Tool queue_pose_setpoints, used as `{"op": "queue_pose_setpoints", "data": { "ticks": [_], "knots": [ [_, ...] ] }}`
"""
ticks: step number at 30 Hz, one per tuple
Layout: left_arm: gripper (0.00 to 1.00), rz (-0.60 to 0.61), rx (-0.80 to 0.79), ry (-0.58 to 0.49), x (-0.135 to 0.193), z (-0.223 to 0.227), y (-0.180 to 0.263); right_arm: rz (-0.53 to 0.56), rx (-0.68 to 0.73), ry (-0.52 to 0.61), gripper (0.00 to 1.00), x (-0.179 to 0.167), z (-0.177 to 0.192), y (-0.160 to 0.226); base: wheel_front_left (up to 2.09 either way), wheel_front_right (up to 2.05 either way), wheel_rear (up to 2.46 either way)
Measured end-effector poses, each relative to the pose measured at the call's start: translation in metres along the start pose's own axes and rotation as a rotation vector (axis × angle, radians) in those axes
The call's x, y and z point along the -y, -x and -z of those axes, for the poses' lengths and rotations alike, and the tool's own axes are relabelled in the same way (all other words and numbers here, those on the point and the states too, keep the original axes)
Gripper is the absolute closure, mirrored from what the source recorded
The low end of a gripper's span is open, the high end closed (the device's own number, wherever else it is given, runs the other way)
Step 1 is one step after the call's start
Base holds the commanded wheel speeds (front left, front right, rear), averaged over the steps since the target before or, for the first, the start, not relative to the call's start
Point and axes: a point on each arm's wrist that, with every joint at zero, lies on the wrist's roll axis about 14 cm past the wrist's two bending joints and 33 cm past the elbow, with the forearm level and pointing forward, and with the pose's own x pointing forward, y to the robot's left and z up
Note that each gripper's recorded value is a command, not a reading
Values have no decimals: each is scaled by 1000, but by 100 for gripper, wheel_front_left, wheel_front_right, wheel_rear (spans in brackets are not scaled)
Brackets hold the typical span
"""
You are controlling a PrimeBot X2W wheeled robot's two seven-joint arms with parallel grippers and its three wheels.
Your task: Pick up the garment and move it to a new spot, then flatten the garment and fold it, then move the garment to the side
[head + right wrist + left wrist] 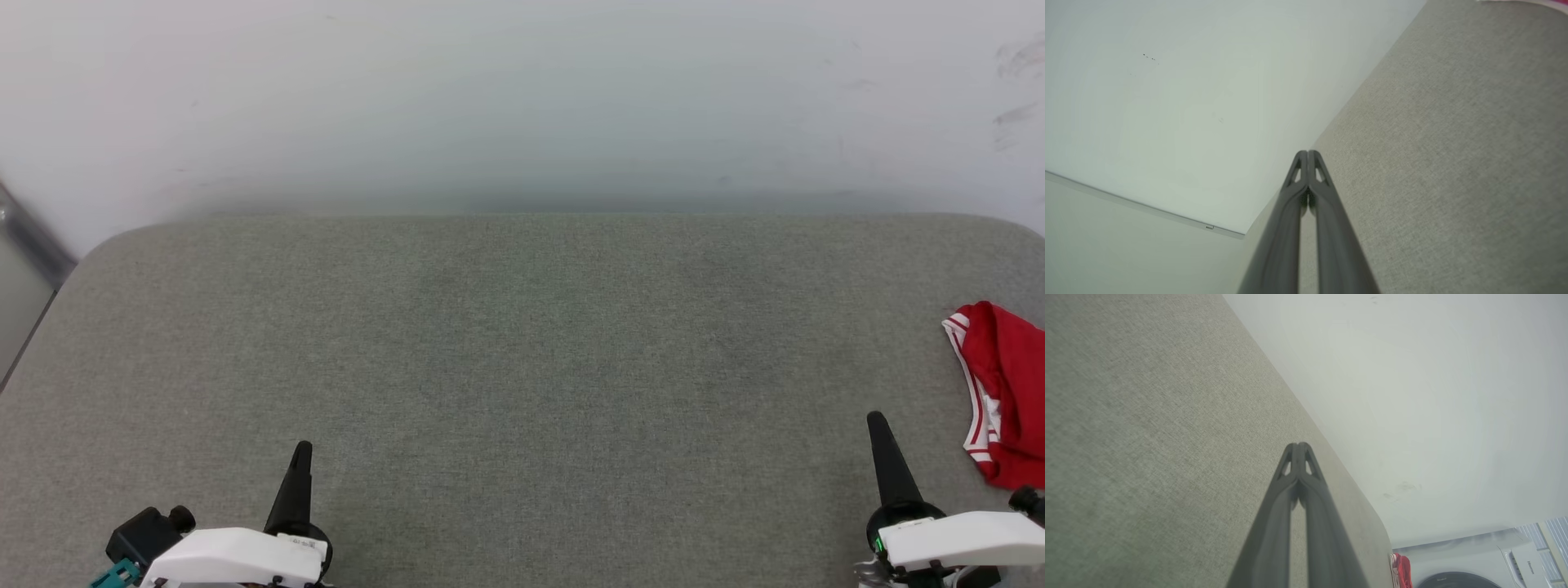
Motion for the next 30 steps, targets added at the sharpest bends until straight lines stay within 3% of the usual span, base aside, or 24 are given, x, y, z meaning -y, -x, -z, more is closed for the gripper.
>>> {"op": "queue_pose_setpoints", "data": {
  "ticks": [30],
  "knots": [
    [100,42,-22,295,11,-4,-16,-3,-14,-285,100,-2,-4,-10,0,0,0]
  ]
}}
